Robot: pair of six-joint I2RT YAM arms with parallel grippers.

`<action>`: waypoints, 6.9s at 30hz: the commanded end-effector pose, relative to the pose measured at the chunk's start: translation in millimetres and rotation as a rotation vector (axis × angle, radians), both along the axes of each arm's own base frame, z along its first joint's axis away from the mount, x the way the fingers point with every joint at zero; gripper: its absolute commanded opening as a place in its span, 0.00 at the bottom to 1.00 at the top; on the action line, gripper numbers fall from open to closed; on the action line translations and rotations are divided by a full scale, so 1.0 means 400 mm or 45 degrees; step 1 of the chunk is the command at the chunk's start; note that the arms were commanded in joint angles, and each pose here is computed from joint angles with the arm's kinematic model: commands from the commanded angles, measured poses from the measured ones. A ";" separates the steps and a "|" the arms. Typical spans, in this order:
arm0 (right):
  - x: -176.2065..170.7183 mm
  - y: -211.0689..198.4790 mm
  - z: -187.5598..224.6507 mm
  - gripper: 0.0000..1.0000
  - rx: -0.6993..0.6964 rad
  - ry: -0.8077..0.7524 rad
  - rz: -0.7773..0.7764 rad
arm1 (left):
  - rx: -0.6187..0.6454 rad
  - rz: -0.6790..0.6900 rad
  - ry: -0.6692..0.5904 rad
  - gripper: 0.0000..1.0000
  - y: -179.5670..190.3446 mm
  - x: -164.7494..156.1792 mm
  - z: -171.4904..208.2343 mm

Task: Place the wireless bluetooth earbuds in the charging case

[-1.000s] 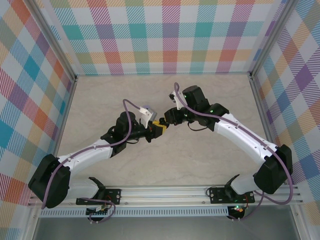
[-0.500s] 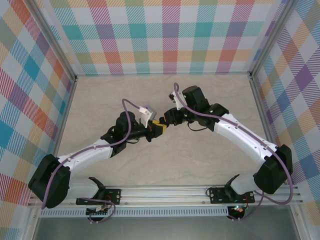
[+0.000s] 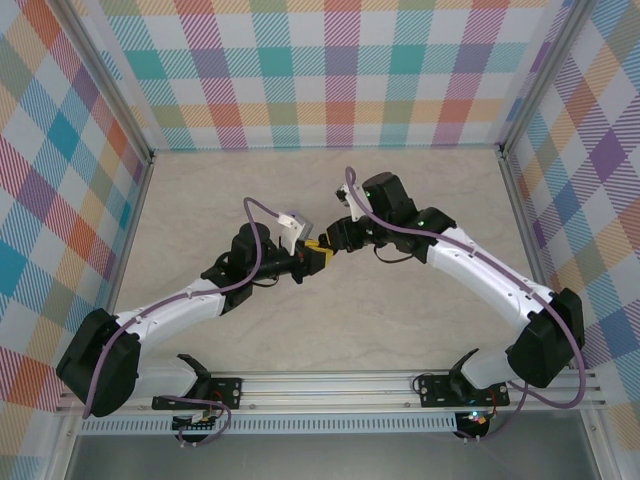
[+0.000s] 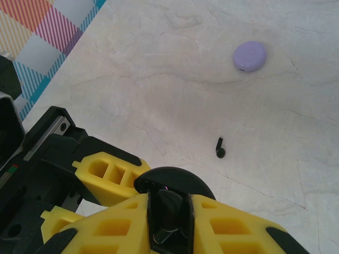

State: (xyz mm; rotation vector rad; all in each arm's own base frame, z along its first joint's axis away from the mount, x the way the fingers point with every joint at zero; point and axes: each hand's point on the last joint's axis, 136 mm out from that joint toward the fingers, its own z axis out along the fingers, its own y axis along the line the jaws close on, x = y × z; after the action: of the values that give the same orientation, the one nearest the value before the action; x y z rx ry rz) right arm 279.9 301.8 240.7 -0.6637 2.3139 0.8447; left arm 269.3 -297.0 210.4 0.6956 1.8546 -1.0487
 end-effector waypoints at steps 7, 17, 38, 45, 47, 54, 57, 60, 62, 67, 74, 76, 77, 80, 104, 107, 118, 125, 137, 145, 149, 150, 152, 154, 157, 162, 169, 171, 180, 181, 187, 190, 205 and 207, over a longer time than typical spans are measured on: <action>-0.004 -0.001 -0.033 0.24 -0.055 0.002 0.011 | -0.073 0.028 -0.072 0.01 0.004 0.012 0.073; -0.013 0.002 -0.034 0.24 -0.053 0.006 0.032 | -0.070 0.048 -0.071 0.01 0.009 0.014 0.073; -0.054 0.024 -0.021 0.33 -0.021 0.034 0.130 | -0.084 0.063 -0.067 0.00 0.008 0.023 0.078; -0.054 0.019 -0.011 0.39 -0.019 0.018 0.116 | -0.095 0.052 -0.074 0.00 0.006 0.020 0.084; -0.052 0.014 -0.004 0.44 -0.017 0.007 0.103 | -0.095 0.045 -0.080 0.00 0.005 0.017 0.086; -0.054 -0.004 0.045 0.53 0.020 -0.058 0.063 | -0.073 0.046 -0.079 0.00 0.010 0.013 0.075; -0.060 -0.009 0.058 0.54 0.025 -0.064 0.064 | -0.070 0.042 -0.089 0.00 0.012 0.009 0.075; -0.064 -0.015 0.069 0.55 0.031 -0.075 0.059 | -0.067 0.039 -0.107 0.00 0.015 0.005 0.078; -0.065 -0.020 0.073 0.55 0.031 -0.084 0.052 | -0.068 0.036 -0.123 0.00 0.018 0.002 0.083; -0.061 -0.028 0.051 0.50 -0.017 -0.063 0.035 | -0.069 0.021 -0.158 0.00 0.023 -0.011 0.092; -0.058 -0.025 0.048 0.47 -0.013 -0.055 0.031 | -0.074 -0.008 -0.182 0.00 0.021 -0.023 0.101; -0.057 -0.025 0.048 0.47 -0.011 -0.055 0.028 | -0.076 -0.015 -0.183 0.00 0.019 -0.025 0.102; -0.056 -0.025 0.048 0.47 -0.011 -0.055 0.027 | -0.074 -0.020 -0.181 0.00 0.018 -0.027 0.100; -0.056 -0.022 0.044 0.47 -0.014 -0.048 0.030 | -0.076 -0.032 -0.184 0.00 0.015 -0.031 0.100; -0.023 -0.022 0.012 0.49 -0.088 0.034 -0.057 | -0.025 -0.086 -0.255 0.00 0.013 -0.059 0.103; -0.019 -0.018 0.006 0.52 -0.099 0.050 -0.057 | -0.022 -0.107 -0.264 0.00 0.009 -0.066 0.104; -0.022 -0.017 0.043 0.57 -0.050 0.003 -0.051 | 0.037 -0.001 -0.240 0.00 0.027 -0.037 0.085; 0.003 -0.077 0.062 0.60 -0.087 -0.083 -0.219 | 0.082 0.043 -0.233 0.00 0.049 -0.038 0.074; 0.039 -0.126 -0.050 0.61 -0.232 0.050 -0.352 | 0.080 0.089 -0.270 0.00 0.105 -0.086 0.124; 0.049 -0.034 -0.211 0.56 -0.292 0.286 -0.191 | 0.056 0.106 -0.286 0.00 0.145 -0.130 0.165; 0.056 0.018 -0.268 0.54 -0.277 0.399 -0.132 | 0.051 0.133 -0.293 0.00 0.168 -0.147 0.183; 0.058 0.032 -0.283 0.53 -0.274 0.426 -0.119 | 0.049 0.137 -0.291 0.00 0.173 -0.151 0.185; 0.061 0.052 -0.312 0.52 -0.288 0.474 -0.104 | 0.039 0.146 -0.292 0.00 0.181 -0.159 0.191; 0.064 0.072 -0.345 0.51 -0.320 0.511 -0.087 | 0.032 0.149 -0.290 0.00 0.188 -0.166 0.194; 0.065 0.096 -0.384 0.49 -0.366 0.555 -0.063 | 0.027 0.160 -0.295 0.00 0.196 -0.172 0.200; 0.070 0.125 -0.439 0.45 -0.423 0.602 -0.055 | 0.023 0.169 -0.292 0.00 0.199 -0.171 0.200; 0.070 0.146 -0.494 0.42 -0.480 0.647 -0.036 | 0.021 0.164 -0.294 0.00 0.196 -0.170 0.199; 0.070 0.150 -0.504 0.41 -0.491 0.653 -0.028 | 0.018 0.165 -0.292 0.00 0.195 -0.169 0.199; 0.093 0.144 -0.546 0.36 -0.572 0.659 -0.071 | 0.018 0.166 -0.287 0.00 0.194 -0.168 0.197; 0.096 0.142 -0.550 0.36 -0.581 0.658 -0.079 | 0.016 0.165 -0.289 0.00 0.194 -0.168 0.198; 0.109 0.121 -0.572 0.31 -0.653 0.646 -0.132 | 0.016 0.165 -0.286 0.00 0.193 -0.167 0.199; 0.114 0.097 -0.576 0.28 -0.704 0.625 -0.157 | 0.015 0.165 -0.287 0.00 0.193 -0.167 0.200; 0.104 -0.049 -0.576 0.24 -0.845 0.599 -0.153 | 0.020 0.162 -0.272 0.00 0.188 -0.163 0.192; 0.099 -0.068 -0.577 0.24 -0.851 0.607 -0.153 | 0.020 0.162 -0.268 0.00 0.188 -0.163 0.191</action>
State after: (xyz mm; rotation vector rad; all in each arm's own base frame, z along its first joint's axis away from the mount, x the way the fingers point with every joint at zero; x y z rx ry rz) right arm 331.0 308.5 18.5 -0.6015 3.0023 0.2979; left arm 204.9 -220.0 284.5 0.6674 1.7140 -0.8352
